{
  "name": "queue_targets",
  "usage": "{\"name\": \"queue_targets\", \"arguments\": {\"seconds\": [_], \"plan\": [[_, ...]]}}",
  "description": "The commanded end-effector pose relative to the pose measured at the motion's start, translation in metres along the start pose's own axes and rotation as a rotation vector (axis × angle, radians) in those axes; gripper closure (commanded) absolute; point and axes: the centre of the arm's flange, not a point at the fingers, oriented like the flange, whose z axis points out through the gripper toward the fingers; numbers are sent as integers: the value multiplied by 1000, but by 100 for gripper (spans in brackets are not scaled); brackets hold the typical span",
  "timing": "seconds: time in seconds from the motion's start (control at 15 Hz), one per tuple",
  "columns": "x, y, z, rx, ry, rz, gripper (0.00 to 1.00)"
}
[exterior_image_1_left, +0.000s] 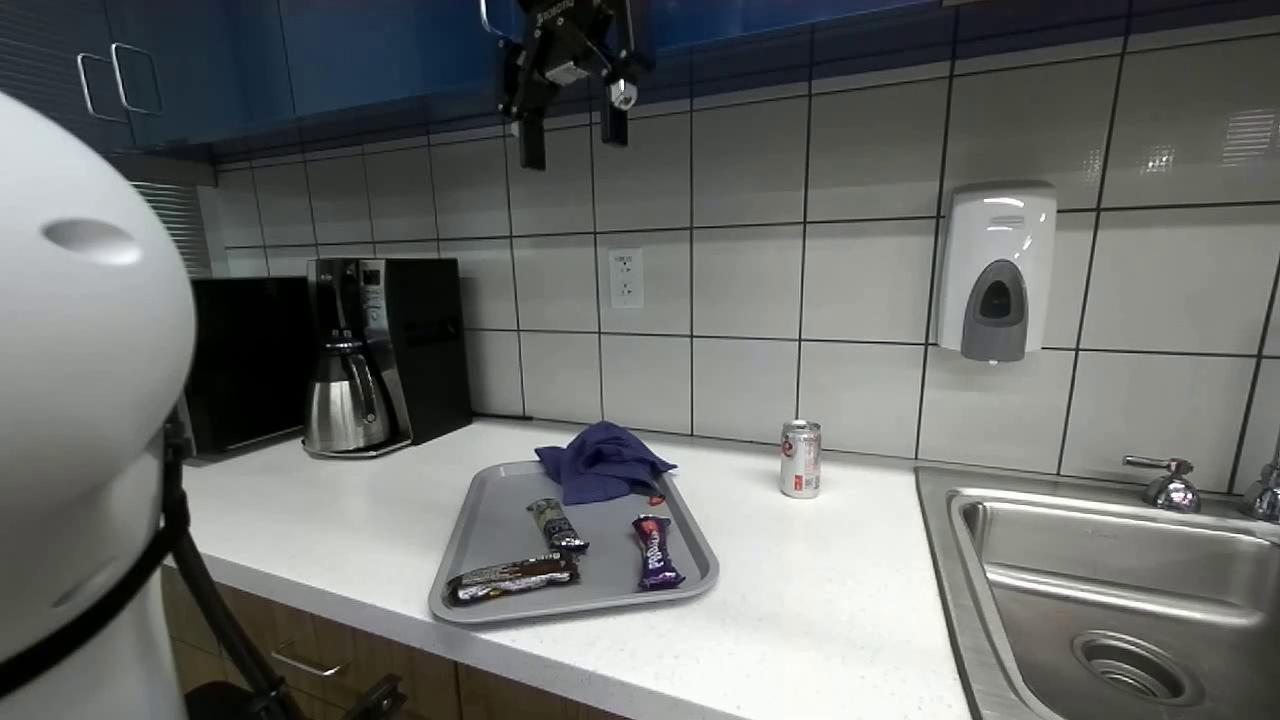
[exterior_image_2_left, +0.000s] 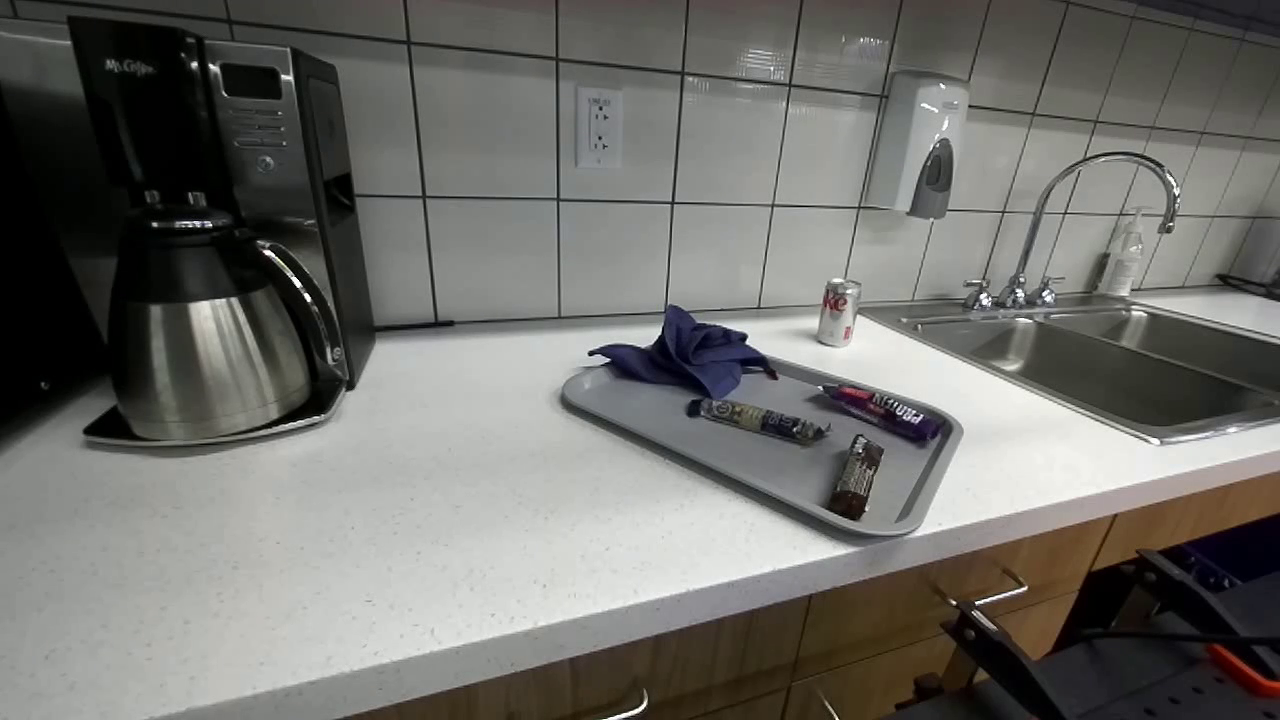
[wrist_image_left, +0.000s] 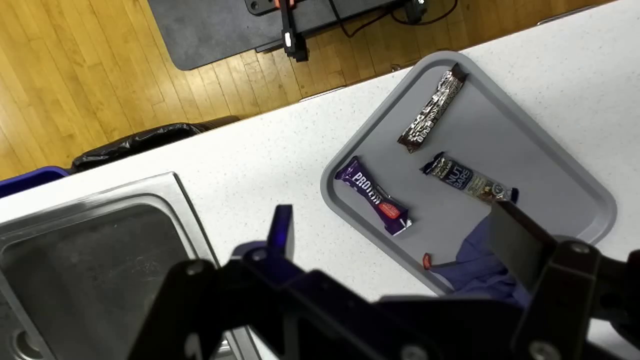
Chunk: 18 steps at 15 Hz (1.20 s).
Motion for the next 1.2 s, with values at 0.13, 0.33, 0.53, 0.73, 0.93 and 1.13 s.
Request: {"name": "queue_targets", "arguments": {"seconds": [0.13, 0.33, 0.53, 0.73, 0.93, 1.13], "plan": [[1, -4, 4, -17, -15, -40, 0], [1, -13, 13, -29, -35, -101, 0], [-2, -24, 19, -27, -49, -166, 0], [-4, -34, 26, -14, -40, -225, 0], [-12, -51, 28, -5, -36, -265, 0], [-14, -68, 35, 6, -38, -312, 0]]}}
